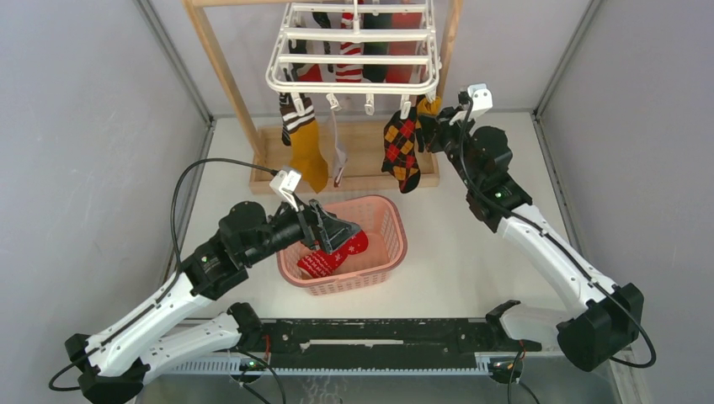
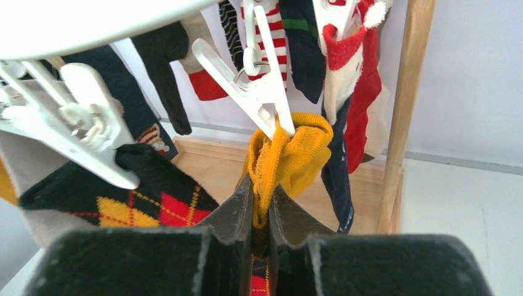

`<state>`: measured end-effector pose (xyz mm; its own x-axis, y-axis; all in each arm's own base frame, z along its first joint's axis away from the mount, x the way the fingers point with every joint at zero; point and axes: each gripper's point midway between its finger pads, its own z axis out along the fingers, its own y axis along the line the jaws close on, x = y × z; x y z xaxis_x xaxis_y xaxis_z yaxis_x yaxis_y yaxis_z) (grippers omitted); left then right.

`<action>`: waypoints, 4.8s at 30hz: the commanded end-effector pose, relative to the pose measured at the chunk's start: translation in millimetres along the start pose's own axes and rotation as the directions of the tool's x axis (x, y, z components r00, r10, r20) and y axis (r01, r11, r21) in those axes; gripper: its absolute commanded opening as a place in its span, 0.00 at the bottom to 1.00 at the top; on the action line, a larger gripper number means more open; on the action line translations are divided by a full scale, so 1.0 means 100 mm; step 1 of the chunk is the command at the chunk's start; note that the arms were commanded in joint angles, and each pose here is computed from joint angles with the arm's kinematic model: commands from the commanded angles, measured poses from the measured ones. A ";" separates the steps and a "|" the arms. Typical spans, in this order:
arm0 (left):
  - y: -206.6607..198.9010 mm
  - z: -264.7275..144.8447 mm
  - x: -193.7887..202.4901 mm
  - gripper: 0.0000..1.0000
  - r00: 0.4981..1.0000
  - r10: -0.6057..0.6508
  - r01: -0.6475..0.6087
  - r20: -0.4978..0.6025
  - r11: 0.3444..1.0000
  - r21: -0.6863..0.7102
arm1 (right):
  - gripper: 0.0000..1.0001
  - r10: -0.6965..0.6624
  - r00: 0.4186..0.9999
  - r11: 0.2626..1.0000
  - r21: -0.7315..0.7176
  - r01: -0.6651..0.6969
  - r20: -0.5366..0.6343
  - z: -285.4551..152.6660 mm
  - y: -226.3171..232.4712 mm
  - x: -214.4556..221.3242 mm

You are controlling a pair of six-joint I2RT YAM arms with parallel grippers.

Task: Remove the socks clipped to the hanger
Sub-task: Remove the sock from the hanger.

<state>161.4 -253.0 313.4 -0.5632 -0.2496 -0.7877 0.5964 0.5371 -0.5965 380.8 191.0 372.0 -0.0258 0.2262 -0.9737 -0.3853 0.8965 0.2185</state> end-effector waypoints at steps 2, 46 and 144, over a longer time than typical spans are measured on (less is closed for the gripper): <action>-0.07 -0.01 -0.08 1.00 0.999 0.025 -0.026 0.034 0.999 0.027 | 0.14 -0.003 0.996 0.999 -0.043 0.007 0.091 -0.19 0.17 -0.39; -0.06 0.02 -0.20 1.00 0.994 0.061 -0.063 0.089 0.998 0.019 | 0.12 -0.021 1.000 0.968 -0.248 0.023 0.013 -0.60 1.27 -0.07; 0.07 0.70 -1.19 0.00 0.880 0.266 -0.252 0.393 0.964 -0.086 | 0.70 0.171 0.985 0.932 -0.321 -0.167 -0.018 -0.77 1.19 -0.57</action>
<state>272.7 -277.1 355.6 -0.1685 -0.3282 -0.9294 0.6388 0.6818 -0.3566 262.8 260.9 403.3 -0.1515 0.2307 -0.9612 -0.6034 0.7486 0.2748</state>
